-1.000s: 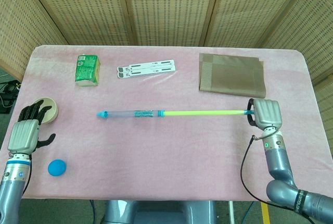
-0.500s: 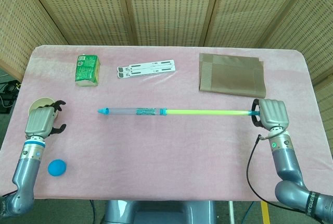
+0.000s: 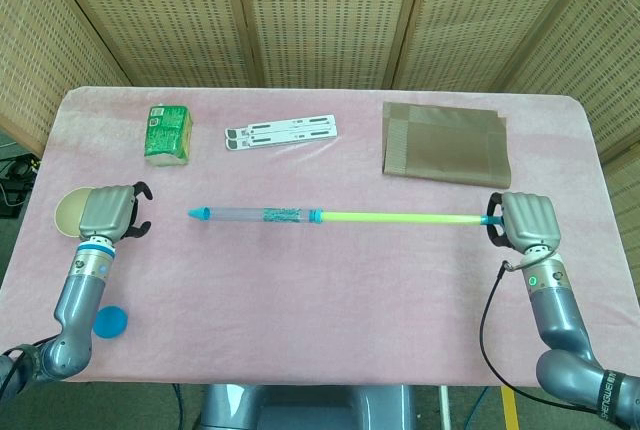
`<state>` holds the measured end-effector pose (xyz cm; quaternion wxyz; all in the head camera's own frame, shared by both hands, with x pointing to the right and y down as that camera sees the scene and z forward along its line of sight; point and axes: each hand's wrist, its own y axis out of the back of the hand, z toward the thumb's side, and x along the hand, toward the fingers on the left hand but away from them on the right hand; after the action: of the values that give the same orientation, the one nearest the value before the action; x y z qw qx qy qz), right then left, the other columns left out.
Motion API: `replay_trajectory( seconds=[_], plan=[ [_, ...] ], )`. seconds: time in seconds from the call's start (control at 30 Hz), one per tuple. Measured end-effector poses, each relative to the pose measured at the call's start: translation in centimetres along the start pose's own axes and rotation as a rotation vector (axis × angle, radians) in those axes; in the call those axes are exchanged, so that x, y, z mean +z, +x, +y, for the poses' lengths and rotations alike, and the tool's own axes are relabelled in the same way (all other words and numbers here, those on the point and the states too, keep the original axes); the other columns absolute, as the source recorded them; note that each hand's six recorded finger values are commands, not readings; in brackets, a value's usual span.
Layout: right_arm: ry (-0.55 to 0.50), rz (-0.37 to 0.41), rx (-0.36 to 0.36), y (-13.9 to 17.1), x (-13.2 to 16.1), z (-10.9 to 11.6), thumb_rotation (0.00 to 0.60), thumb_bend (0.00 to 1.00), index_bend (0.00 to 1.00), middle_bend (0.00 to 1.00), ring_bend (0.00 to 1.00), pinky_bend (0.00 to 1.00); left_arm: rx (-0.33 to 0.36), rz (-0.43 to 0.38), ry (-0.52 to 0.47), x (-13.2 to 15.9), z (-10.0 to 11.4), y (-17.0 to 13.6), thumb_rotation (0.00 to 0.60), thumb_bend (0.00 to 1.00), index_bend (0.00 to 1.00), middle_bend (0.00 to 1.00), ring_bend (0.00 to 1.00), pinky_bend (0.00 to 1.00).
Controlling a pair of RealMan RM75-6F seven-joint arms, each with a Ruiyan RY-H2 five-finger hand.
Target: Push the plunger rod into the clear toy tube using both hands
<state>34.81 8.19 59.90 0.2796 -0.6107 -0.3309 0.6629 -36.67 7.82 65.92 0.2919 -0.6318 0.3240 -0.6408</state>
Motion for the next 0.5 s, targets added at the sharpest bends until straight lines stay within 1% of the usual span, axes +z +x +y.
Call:
replay_trajectory(
  seconds=[0.1, 0.23, 0.37, 0.5],
  plan=[
    [-0.014, 0.005, 0.004, 0.2, 0.1, 0.1, 0.6, 0.69, 0.85, 0.99, 0.96, 0.6, -0.028, -0.01, -0.003, 0.8, -0.1, 0.2, 0.6, 0.3, 0.37, 0.77, 0.67, 0.61],
    [-0.019, 0.013, 0.017, 0.4, 0.2, 0.0, 0.6, 0.69, 0.85, 0.99, 0.96, 0.6, -0.048, -0.036, 0.023, 2.3, -0.1, 0.5, 0.6, 0.3, 0.34, 0.76, 0.67, 0.61],
    [-0.026, 0.02, 0.027, 0.5, 0.2, 0.0, 0.6, 0.69, 0.85, 0.99, 0.96, 0.6, -0.051, -0.056, 0.049, 3.2, -0.1, 0.6, 0.6, 0.29, 0.34, 0.75, 0.67, 0.61],
    [-0.029, 0.031, 0.036, 0.7, 0.4, -0.1, 0.6, 0.69, 0.85, 0.99, 0.96, 0.6, -0.046, -0.069, 0.053, 4.0, 0.0, 0.8, 0.6, 0.3, 0.34, 0.75, 0.67, 0.61]
  ],
)
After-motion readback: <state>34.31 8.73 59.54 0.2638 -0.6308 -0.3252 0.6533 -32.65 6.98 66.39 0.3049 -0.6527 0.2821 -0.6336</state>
